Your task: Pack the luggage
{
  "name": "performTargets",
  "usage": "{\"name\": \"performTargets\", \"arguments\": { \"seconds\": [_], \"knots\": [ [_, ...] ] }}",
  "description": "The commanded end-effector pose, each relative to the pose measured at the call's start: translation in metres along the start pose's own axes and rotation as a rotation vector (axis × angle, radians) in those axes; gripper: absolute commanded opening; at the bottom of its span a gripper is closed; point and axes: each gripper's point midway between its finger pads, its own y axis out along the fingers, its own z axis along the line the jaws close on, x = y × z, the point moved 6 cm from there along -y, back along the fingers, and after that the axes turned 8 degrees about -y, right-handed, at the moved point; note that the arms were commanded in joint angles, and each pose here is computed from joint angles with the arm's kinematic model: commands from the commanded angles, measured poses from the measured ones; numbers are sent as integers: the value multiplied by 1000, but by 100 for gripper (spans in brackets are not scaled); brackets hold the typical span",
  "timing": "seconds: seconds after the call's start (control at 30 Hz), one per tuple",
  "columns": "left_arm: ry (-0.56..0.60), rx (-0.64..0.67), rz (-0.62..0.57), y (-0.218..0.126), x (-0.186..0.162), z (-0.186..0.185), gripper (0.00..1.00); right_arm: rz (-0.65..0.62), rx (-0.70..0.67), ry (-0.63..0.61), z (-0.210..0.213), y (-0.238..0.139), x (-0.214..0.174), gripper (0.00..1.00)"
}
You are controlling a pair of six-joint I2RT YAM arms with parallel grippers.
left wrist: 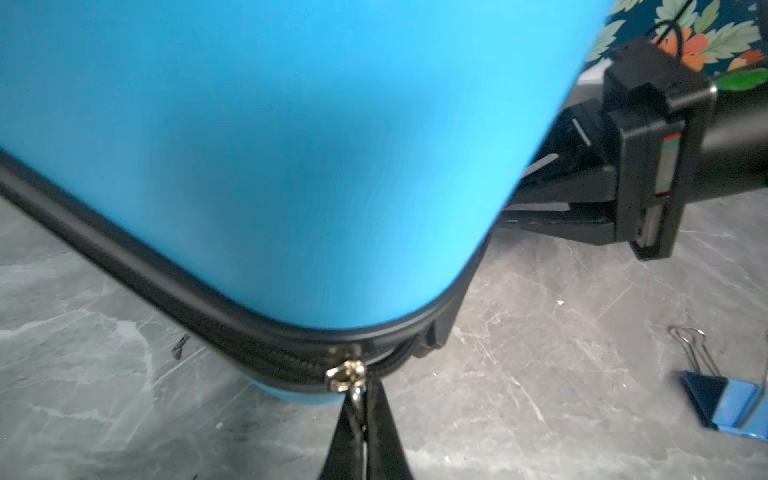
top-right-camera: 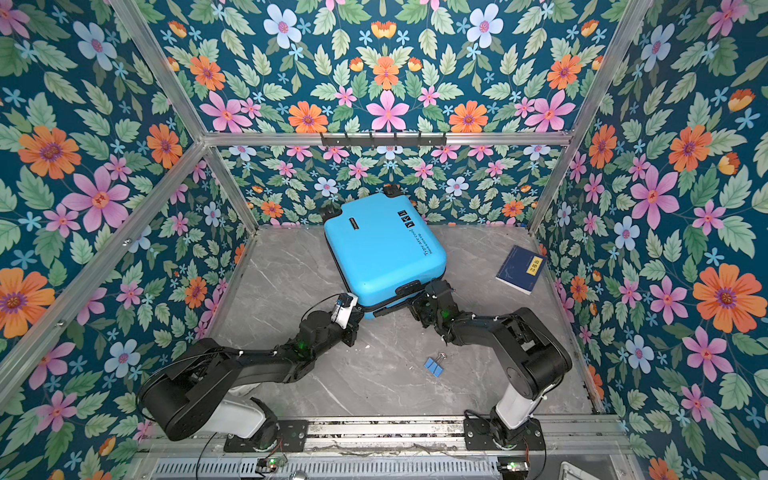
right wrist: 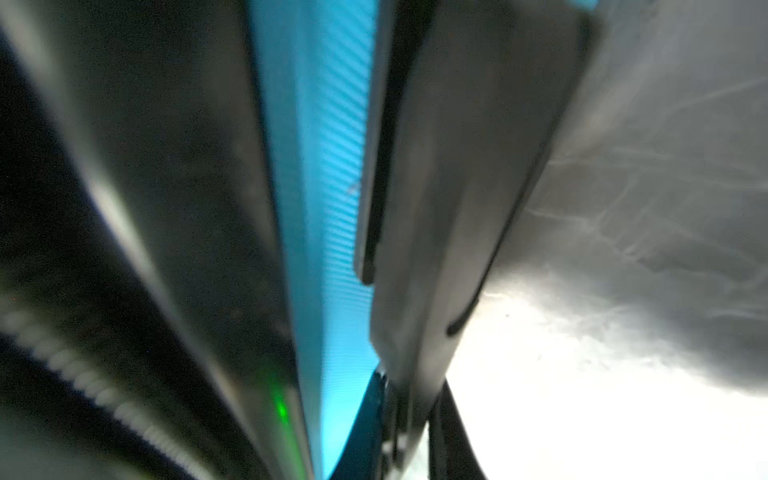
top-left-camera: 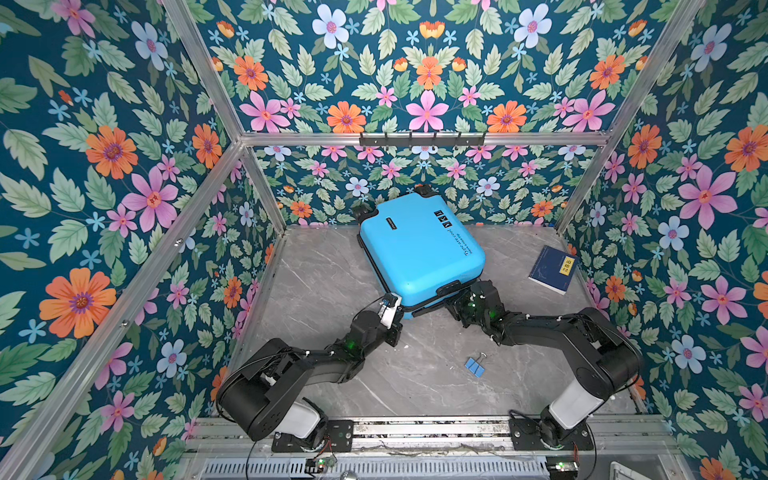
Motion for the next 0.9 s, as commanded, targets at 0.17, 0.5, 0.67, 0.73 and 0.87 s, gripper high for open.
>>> {"name": "performTargets", "arguments": {
  "seconds": [0.17, 0.5, 0.67, 0.73, 0.87],
  "knots": [
    [69, -237, -36, 4, 11, -44, 0, 53, 125, -137, 27, 11, -19, 0],
    [52, -203, -91, 9, 22, -53, 0, 74, 142, -138, 33, 19, -31, 0],
    [44, -214, -104, 17, 26, -61, 0, 92, 152, -140, 37, 26, -44, 0],
    [43, -220, -110, 20, 27, -64, 0, 97, 153, -140, 37, 27, -48, 0],
    [43, -235, -119, 26, 32, -70, 0, 102, 156, -146, 39, 28, -55, 0]
  ]
}}
